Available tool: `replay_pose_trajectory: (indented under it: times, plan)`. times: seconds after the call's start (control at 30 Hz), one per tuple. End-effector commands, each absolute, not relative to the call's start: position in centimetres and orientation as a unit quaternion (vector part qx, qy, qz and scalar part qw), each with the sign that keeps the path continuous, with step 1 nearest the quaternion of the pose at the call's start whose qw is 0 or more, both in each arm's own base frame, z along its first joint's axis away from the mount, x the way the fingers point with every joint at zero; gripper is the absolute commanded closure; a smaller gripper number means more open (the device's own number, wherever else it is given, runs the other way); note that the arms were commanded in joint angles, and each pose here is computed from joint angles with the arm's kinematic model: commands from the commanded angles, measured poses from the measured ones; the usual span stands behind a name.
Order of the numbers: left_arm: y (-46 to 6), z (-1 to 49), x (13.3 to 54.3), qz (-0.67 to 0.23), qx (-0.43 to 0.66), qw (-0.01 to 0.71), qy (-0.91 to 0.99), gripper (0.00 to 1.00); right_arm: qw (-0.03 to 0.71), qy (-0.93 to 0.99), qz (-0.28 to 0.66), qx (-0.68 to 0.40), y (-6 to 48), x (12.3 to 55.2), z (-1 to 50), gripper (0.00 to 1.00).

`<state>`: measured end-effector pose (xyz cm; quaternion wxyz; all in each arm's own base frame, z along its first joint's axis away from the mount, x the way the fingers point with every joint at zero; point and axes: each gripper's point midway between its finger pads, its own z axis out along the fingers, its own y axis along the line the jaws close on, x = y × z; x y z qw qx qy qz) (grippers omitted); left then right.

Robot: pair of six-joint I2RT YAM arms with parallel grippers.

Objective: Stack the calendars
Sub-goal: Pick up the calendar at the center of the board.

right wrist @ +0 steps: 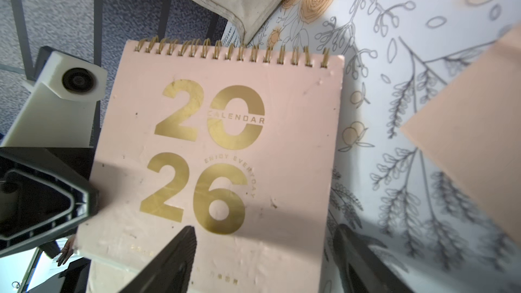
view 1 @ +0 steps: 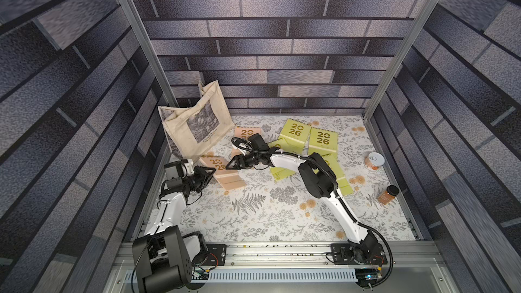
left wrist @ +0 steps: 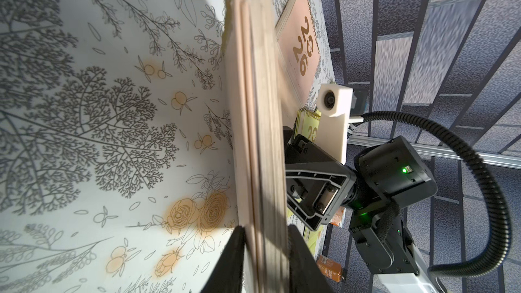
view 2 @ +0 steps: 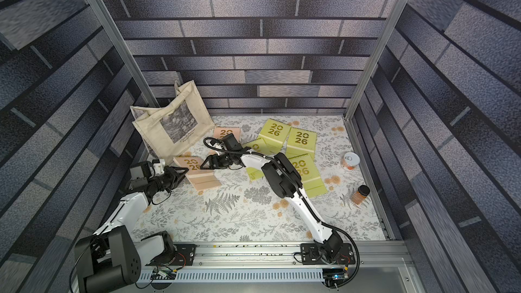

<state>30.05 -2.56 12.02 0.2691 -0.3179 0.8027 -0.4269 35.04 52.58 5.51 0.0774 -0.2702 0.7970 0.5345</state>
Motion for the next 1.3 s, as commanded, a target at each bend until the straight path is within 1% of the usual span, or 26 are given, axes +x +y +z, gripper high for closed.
replay_pose_trajectory:
  times: [0.0, 0.03, 0.07, 0.13, 0.2, 0.27, 0.33, 0.37, 0.57, 0.6, 0.67, 0.8, 0.93, 0.97, 1.07, 1.2, 1.27]
  plan:
    - [-2.3, 12.3, 30.3, -0.418, -0.308, 0.282, 0.806, 0.72, 0.059, 0.826, 0.503, -0.248, 50.4, 35.4, 3.4, 0.20]
    - [-2.3, 12.2, 30.4, -0.418, -0.308, 0.281, 0.807, 0.73, 0.059, 0.826, 0.503, -0.247, 50.3, 35.4, 3.4, 0.20]
    - [-2.4, 12.1, 30.5, -0.419, -0.307, 0.281, 0.807, 0.77, 0.058, 0.826, 0.503, -0.247, 50.3, 35.4, 3.4, 0.20]
    - [-2.4, 11.9, 30.7, -0.419, -0.307, 0.279, 0.808, 0.78, 0.058, 0.826, 0.503, -0.247, 50.3, 35.3, 3.3, 0.20]
    - [-2.5, 11.9, 31.0, -0.419, -0.306, 0.277, 0.809, 0.86, 0.057, 0.827, 0.503, -0.245, 50.3, 35.3, 3.2, 0.20]
    - [-2.5, 11.8, 31.1, -0.419, -0.306, 0.273, 0.810, 0.89, 0.057, 0.826, 0.504, -0.244, 50.3, 35.4, 3.2, 0.20]
    - [-2.5, 11.8, 31.2, -0.416, -0.305, 0.273, 0.812, 0.98, 0.059, 0.826, 0.504, -0.245, 50.3, 35.3, 3.4, 0.20]
    - [-2.5, 11.9, 31.2, -0.414, -0.303, 0.274, 0.814, 1.00, 0.061, 0.826, 0.504, -0.247, 50.2, 35.4, 3.5, 0.20]
    - [-2.1, 13.3, 30.9, -0.392, -0.277, 0.305, 0.822, 1.00, 0.078, 0.818, 0.510, -0.254, 49.1, 35.9, 5.9, 0.20]
    - [-1.9, 13.8, 30.9, -0.388, -0.272, 0.315, 0.822, 1.00, 0.082, 0.815, 0.515, -0.253, 48.6, 36.2, 6.7, 0.20]
    - [-1.9, 14.5, 30.6, -0.391, -0.266, 0.318, 0.822, 1.00, 0.097, 0.814, 0.515, -0.248, 47.2, 36.9, 8.6, 0.17]
    - [-2.1, 16.5, 30.7, -0.398, -0.244, 0.335, 0.818, 1.00, 0.144, 0.810, 0.513, -0.242, 43.1, 38.2, 13.4, 0.19]
    - [-4.4, 20.9, 31.6, -0.453, -0.157, 0.365, 0.798, 1.00, 0.186, 0.802, 0.519, -0.231, 38.8, 38.9, 18.0, 0.18]
    - [-5.2, 22.3, 31.7, -0.462, -0.128, 0.373, 0.794, 1.00, 0.203, 0.794, 0.524, -0.231, 37.6, 38.8, 20.1, 0.17]
    - [-7.9, 26.7, 32.0, -0.483, -0.032, 0.399, 0.779, 1.00, 0.212, 0.778, 0.546, -0.227, 35.1, 38.1, 23.2, 0.16]
    - [-12.1, 31.2, 31.9, -0.506, 0.099, 0.398, 0.759, 1.00, 0.240, 0.773, 0.545, -0.219, 31.9, 37.5, 25.7, 0.15]
    - [-14.0, 32.5, 31.8, -0.523, 0.146, 0.386, 0.746, 1.00, 0.248, 0.767, 0.552, -0.214, 30.5, 37.2, 26.7, 0.15]
